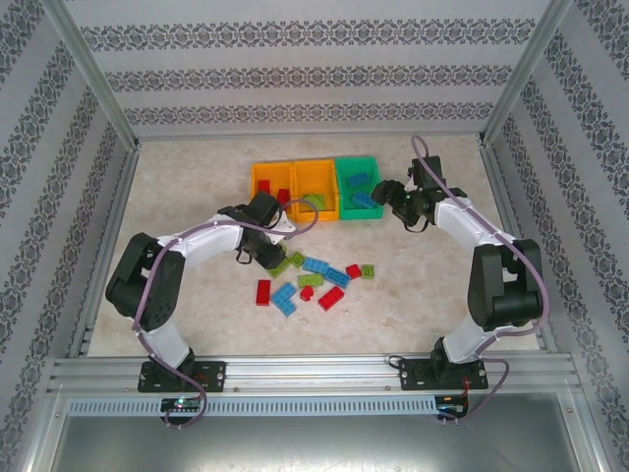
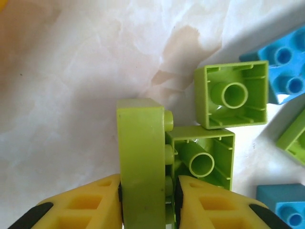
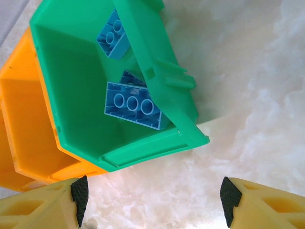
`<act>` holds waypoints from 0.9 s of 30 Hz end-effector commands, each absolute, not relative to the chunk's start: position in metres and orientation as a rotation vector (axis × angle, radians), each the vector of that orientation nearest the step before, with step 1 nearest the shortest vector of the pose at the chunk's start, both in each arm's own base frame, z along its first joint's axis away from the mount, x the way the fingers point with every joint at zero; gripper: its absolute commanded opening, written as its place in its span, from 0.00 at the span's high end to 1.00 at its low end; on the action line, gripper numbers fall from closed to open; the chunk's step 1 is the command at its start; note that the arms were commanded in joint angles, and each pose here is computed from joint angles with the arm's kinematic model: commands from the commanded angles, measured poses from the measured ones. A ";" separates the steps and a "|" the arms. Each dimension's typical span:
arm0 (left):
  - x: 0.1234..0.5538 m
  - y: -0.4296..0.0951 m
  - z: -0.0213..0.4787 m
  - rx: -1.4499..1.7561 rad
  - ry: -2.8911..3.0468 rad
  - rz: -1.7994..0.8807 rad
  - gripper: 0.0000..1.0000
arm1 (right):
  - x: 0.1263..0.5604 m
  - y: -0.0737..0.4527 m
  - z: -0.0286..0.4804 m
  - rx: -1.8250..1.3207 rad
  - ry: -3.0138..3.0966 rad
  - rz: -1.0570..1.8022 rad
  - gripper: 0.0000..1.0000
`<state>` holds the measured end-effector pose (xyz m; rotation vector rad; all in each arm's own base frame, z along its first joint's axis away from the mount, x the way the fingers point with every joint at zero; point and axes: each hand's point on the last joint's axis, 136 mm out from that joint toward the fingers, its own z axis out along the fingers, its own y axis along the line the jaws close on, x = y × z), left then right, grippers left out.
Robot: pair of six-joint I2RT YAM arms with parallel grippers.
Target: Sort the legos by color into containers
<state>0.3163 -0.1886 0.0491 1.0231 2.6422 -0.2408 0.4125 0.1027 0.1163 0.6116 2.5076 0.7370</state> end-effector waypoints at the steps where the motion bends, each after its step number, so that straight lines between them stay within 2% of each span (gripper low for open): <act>1: 0.323 -0.197 0.068 0.900 2.608 -0.327 0.69 | 0.410 0.099 0.121 0.604 2.488 0.737 0.24; 4: 0.322 -0.202 0.072 0.873 2.605 -0.376 0.69 | 0.408 0.099 0.120 0.607 2.491 0.738 0.23; 7: 0.318 -0.203 0.069 0.876 2.630 -0.397 0.62 | 0.406 0.098 0.121 0.604 2.491 0.739 0.23; 19: 0.306 -0.186 0.047 0.822 2.707 -0.319 0.60 | 0.404 0.097 0.121 0.609 2.488 0.731 0.23; 27: 0.310 -0.198 0.058 0.814 2.653 -0.399 0.47 | 0.401 0.096 0.119 0.616 2.493 0.727 0.23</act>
